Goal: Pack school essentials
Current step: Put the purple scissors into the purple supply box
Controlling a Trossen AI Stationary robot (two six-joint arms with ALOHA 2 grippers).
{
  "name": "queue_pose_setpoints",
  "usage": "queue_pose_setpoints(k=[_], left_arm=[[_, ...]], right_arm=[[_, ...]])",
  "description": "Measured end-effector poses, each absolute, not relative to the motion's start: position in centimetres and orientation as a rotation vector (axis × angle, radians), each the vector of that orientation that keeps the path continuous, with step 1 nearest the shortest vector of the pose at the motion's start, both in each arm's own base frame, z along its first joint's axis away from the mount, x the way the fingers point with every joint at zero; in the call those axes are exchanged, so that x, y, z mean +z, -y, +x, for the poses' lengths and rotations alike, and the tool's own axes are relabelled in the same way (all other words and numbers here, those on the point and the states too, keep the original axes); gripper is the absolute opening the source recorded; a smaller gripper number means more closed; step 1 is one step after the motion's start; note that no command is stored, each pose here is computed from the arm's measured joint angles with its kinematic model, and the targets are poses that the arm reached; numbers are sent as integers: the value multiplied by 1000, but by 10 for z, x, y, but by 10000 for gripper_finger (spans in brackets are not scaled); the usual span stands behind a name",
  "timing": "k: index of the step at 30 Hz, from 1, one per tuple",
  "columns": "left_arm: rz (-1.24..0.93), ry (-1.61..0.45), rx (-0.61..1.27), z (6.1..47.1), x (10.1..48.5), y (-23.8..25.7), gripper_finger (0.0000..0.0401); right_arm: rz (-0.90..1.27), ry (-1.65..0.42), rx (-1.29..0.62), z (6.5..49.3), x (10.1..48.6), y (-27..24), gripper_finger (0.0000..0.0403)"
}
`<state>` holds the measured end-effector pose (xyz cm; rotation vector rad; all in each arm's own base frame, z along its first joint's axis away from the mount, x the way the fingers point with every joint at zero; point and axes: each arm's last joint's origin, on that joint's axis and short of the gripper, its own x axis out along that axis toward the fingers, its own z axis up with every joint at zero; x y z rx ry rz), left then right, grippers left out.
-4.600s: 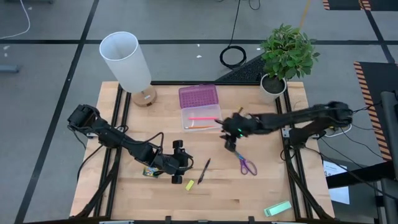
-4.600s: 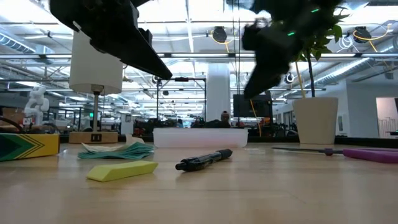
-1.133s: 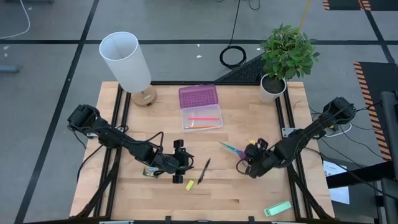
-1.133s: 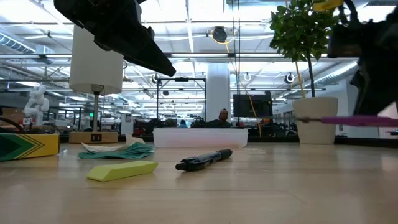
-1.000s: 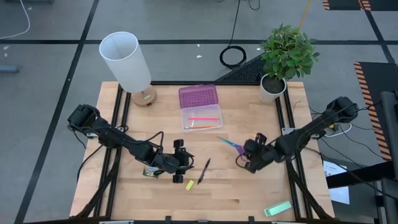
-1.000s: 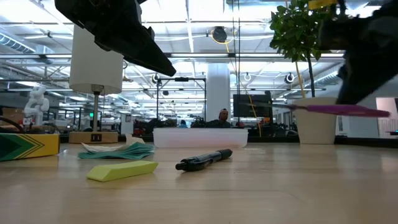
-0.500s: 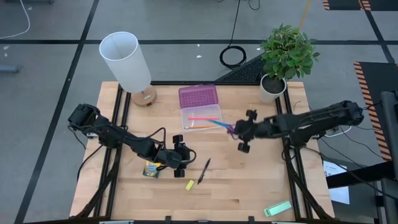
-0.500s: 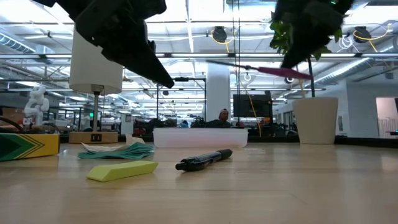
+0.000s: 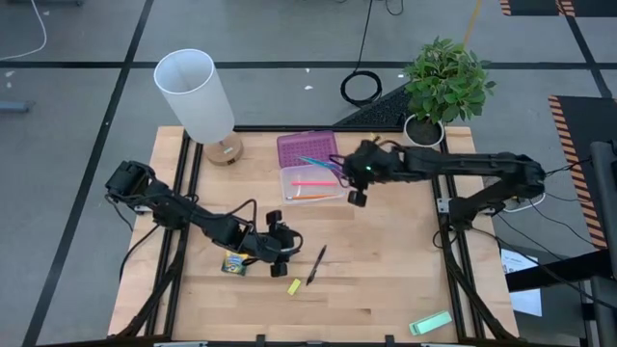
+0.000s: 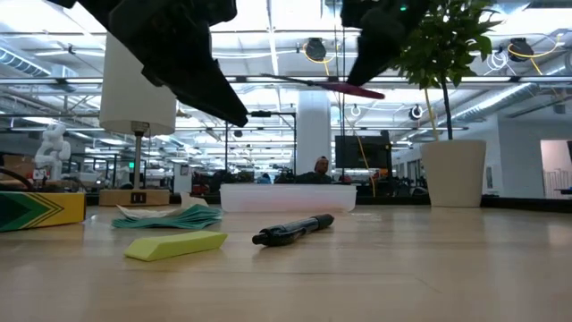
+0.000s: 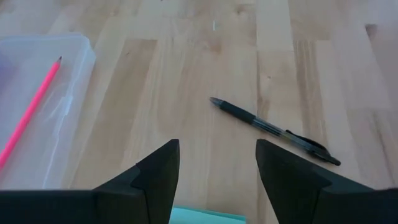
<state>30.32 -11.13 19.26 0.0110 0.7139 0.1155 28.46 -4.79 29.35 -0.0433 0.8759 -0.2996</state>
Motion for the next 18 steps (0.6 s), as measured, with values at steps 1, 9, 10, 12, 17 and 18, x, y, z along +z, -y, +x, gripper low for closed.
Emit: queue_pose_setpoints(k=[1,9,10,12,17,18], left_arm=[[5,-714,116,303,193,112,216],[-2,-691,141,298,193,124,216],[-1,-687,146,297,193,125,216],[-5,-682,153,296,193,127,216],[-8,-673,162,296,194,129,216],[-7,-671,167,296,194,129,216]], right_arm=[[-44,-884,-295,290,293,51,65],[-34,-949,-252,316,273,74,65],[-27,-957,-250,318,270,77,65],[-14,-971,-245,321,263,82,65],[3,-1021,-255,330,243,91,65],[5,-1033,-254,332,239,92,65]])
